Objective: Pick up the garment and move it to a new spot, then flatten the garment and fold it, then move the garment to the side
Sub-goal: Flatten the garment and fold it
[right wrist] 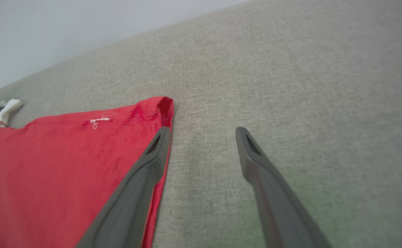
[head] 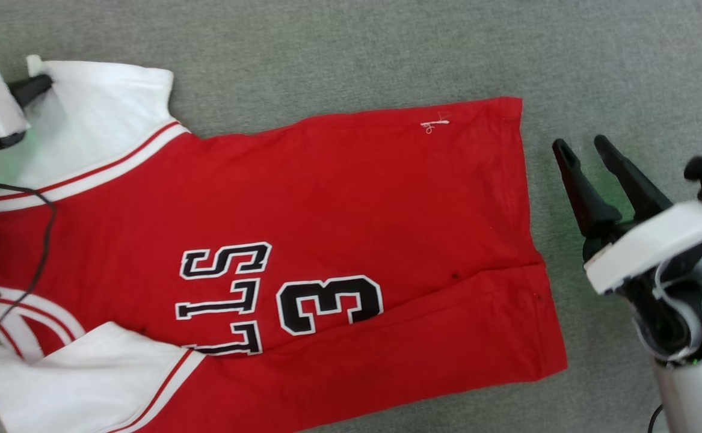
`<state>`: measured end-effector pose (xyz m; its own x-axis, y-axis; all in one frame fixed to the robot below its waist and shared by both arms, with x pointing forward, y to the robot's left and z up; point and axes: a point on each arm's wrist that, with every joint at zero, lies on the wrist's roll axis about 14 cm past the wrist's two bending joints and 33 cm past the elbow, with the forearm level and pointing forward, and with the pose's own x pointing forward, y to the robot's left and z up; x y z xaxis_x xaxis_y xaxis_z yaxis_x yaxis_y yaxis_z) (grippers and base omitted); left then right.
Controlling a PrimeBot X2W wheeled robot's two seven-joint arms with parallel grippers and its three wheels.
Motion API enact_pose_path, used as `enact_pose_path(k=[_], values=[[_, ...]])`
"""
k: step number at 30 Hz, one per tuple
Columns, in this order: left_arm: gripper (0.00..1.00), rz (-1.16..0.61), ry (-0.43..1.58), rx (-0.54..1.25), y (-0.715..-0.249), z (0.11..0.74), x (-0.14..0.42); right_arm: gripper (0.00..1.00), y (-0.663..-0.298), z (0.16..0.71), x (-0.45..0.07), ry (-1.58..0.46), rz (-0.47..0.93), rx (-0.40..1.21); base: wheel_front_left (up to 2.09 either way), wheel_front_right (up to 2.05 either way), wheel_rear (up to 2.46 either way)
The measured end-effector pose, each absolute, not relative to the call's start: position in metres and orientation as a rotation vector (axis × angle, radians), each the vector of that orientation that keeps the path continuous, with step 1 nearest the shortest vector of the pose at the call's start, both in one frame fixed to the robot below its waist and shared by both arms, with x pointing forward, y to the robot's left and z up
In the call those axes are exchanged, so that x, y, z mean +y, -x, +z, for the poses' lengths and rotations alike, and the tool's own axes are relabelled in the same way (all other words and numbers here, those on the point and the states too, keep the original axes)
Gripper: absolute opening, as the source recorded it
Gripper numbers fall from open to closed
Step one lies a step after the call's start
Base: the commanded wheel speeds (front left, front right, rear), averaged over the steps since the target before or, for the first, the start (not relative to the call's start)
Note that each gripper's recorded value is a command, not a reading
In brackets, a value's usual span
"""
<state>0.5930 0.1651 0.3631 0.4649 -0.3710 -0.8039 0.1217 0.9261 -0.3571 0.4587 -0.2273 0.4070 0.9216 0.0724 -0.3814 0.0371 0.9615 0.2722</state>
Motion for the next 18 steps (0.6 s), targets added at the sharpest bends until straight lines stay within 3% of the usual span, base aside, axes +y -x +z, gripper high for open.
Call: enact_pose_path(k=[10,18], values=[[0.0,-0.345,0.229,0.925,-0.584,0.399,0.164,1.0,-0.49,0.385,-0.194,-0.266,0.216,0.741,0.0,0.0,0.0],[0.0,-0.346,0.211,0.822,-0.588,0.421,0.173,1.0,-0.509,0.369,-0.176,-0.242,0.277,0.953,0.0,0.0,0.0]])
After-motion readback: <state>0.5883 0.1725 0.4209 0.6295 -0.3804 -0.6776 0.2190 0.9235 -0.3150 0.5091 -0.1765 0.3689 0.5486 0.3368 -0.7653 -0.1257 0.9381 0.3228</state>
